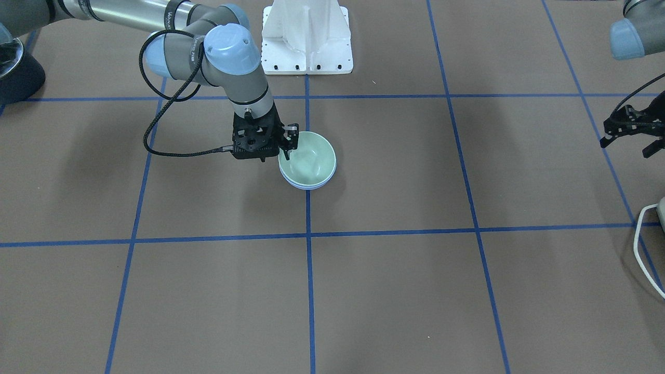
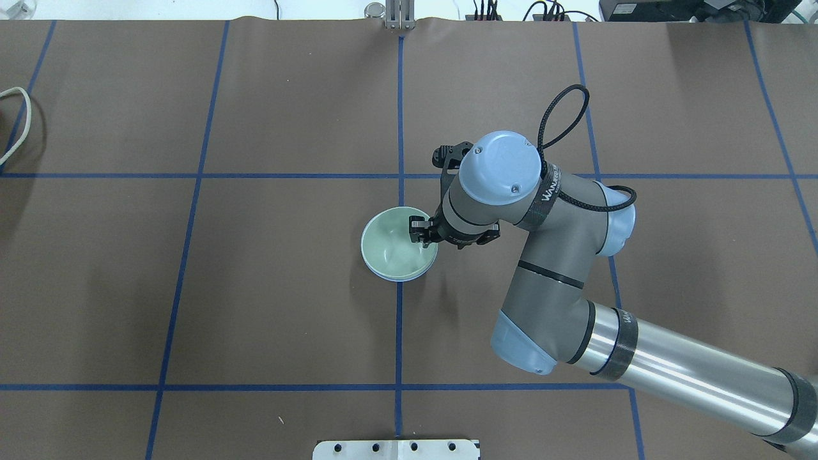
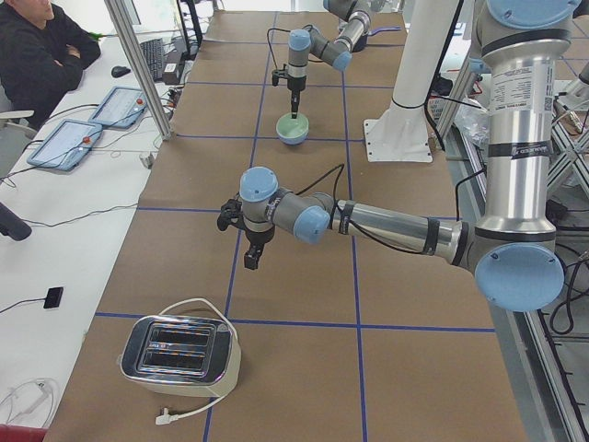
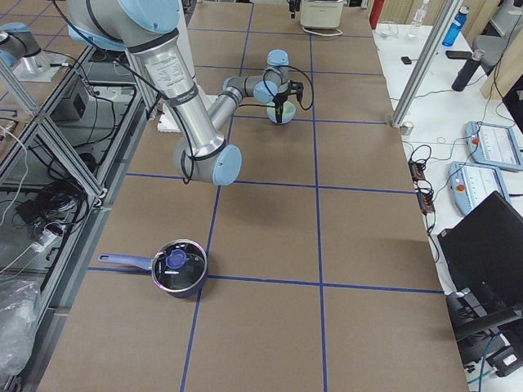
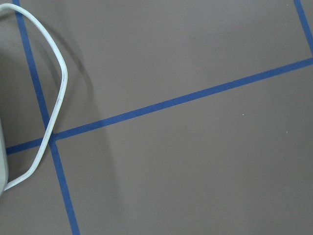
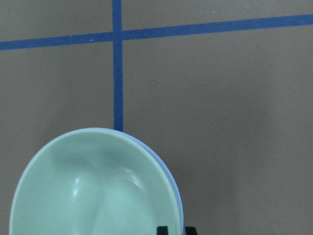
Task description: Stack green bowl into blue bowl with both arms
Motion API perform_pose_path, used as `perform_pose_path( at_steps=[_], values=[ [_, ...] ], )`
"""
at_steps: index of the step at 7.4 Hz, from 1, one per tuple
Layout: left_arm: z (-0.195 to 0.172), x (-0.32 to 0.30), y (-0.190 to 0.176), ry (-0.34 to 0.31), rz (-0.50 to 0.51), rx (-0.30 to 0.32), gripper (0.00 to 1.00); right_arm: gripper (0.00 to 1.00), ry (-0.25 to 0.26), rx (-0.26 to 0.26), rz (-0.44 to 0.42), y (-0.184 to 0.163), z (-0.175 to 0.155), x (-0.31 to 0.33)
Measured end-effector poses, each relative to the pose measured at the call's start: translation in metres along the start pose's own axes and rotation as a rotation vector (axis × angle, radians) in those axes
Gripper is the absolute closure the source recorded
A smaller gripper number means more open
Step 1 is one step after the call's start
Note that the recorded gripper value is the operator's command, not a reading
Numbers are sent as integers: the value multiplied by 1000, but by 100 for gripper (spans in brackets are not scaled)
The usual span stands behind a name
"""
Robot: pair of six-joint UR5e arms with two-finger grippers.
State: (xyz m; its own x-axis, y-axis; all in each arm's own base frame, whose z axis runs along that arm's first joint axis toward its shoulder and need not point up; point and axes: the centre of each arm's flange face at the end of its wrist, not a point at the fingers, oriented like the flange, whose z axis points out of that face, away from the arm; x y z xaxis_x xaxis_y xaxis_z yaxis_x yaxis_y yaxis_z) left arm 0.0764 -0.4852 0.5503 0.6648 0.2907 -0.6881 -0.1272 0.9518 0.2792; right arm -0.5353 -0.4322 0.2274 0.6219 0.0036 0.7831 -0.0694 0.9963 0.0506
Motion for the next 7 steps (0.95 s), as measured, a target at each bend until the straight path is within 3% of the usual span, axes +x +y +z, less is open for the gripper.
perform_pose_path(
  at_steps=[2, 4, 7],
  values=[
    [0, 0, 1, 0, 0, -1, 3, 0, -15, 18, -9, -30, -22, 13],
    [-1, -1, 1, 0, -1, 0, 3, 0, -42, 27, -30, -95, -71, 58],
    [-12, -14, 0, -6, -23, 18, 3, 0, -31, 39, -105, -186, -134, 196]
  ],
)
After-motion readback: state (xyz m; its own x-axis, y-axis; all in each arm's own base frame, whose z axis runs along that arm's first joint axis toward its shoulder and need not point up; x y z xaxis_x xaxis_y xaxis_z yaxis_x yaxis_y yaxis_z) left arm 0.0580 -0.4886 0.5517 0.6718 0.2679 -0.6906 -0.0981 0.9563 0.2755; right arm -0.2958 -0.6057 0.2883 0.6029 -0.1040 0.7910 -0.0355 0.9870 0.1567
